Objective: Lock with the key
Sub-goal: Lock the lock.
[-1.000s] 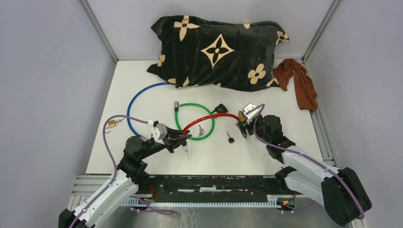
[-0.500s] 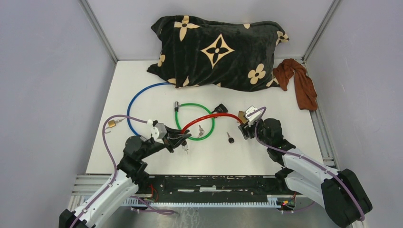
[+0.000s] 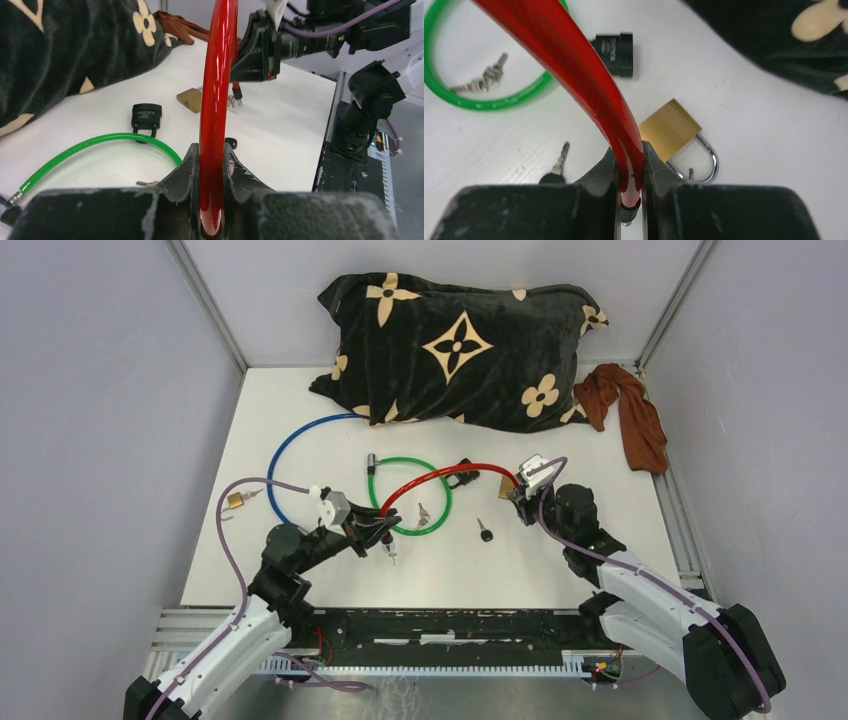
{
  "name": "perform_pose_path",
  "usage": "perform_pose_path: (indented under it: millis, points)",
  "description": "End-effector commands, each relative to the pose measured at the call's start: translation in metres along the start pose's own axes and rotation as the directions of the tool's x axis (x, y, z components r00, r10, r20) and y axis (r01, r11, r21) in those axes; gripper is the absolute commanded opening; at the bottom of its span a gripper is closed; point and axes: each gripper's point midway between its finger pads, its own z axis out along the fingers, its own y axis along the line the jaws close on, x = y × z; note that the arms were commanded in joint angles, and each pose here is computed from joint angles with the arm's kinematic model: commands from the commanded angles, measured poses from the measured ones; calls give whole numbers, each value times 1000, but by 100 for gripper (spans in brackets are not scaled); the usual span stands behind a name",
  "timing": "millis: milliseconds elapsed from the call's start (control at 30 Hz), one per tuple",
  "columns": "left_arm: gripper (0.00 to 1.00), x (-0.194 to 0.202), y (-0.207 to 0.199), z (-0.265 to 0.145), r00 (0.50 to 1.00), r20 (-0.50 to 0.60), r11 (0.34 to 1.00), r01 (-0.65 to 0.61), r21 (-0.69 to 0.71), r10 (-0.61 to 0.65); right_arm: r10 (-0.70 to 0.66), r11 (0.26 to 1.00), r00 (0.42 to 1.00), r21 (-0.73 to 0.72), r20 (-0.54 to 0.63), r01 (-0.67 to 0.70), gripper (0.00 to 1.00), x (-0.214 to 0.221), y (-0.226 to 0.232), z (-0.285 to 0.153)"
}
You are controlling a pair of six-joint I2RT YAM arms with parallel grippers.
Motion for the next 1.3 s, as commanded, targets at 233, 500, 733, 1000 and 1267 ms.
perform_pose_path:
  millis: [233, 500, 733, 1000, 1267]
  points:
    - [13, -13, 12, 21, 1000, 7, 1000, 1, -9, -1, 176, 984, 907, -83, 382, -156, 0, -188, -10, -16]
    - [31, 3, 11, 31, 1000, -7, 999, -10, 48, 11, 206, 976, 840, -165, 502, -141, 0, -258, -10, -44]
    - [53, 4, 8, 31, 999, 19, 997, -45, 68, 43, 186, 980, 856, -157, 483, -125, 0, -270, -13, -42]
    - [70, 0, -6, 30, 998, 35, 990, -50, 134, 46, 183, 983, 873, -70, 451, -170, 0, -269, -31, -29]
    - [88, 27, -29, 15, 990, -63, 954, -107, 281, 130, 147, 978, 884, 68, 443, -196, 0, -275, -57, -31]
